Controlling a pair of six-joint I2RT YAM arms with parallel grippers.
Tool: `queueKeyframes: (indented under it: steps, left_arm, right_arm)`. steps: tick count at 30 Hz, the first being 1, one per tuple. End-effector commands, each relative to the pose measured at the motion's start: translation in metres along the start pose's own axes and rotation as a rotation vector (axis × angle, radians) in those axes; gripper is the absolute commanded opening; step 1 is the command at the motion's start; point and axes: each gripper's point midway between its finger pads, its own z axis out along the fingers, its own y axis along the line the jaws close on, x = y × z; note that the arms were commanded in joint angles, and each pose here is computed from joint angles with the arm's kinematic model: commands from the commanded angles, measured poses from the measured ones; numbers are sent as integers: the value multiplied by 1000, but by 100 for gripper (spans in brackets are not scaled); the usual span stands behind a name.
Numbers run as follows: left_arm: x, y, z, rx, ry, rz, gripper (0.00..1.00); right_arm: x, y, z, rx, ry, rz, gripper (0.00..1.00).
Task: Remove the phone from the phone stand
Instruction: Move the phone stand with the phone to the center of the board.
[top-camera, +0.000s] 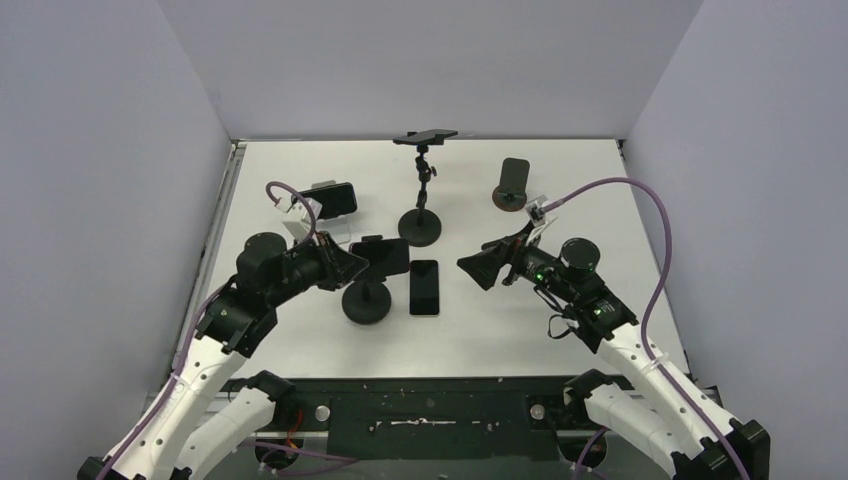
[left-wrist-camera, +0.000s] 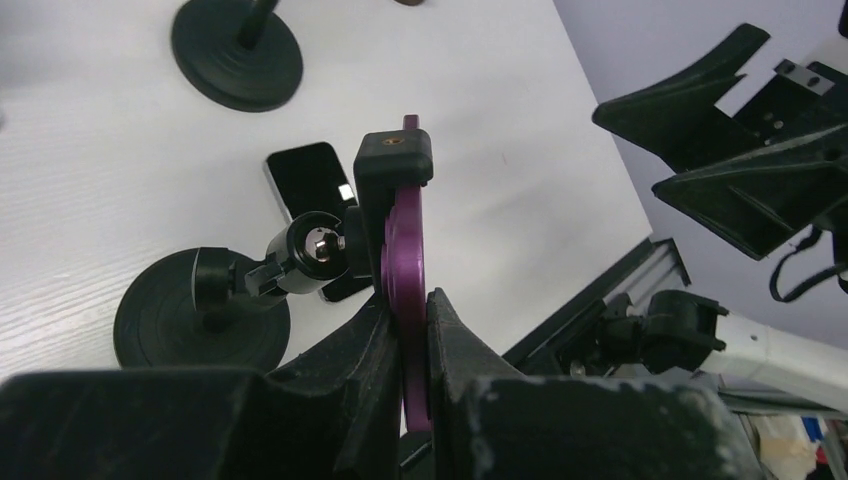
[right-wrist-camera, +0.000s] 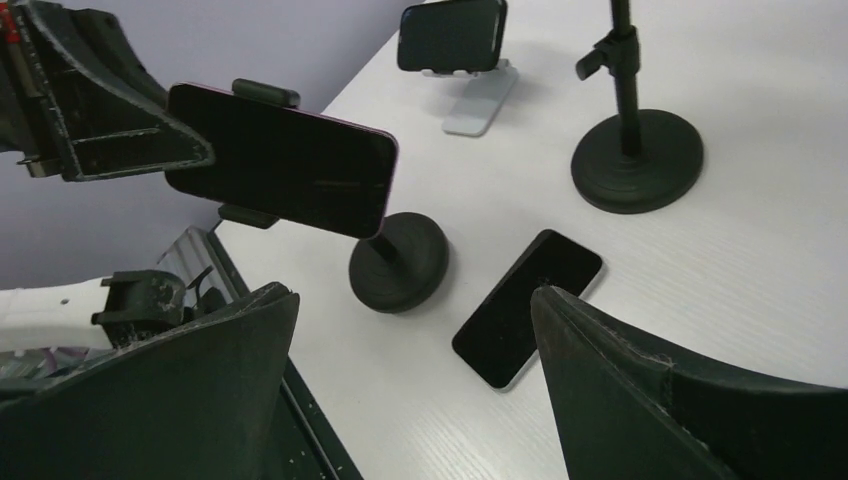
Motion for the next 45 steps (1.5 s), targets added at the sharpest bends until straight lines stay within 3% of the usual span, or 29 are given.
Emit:
queueKeyframes:
  steps: [1,30,35,45]
  left_arm:
    - [-40,-68,-13,314,-135,99,0]
    - [0,-47,-8,302,-46,23,0]
    - [-4,-43,-8,263,-60,25,29]
    - [-10,-42,-9,249,-85,12,54]
  right_arm:
    - [-3,32,4,-185,-10,-23,90]
    - [26,38,76,-292,-52,183,86]
    - [26,37,77,-283,-39,184,86]
    - [25,37,76,-265,-27,177,87]
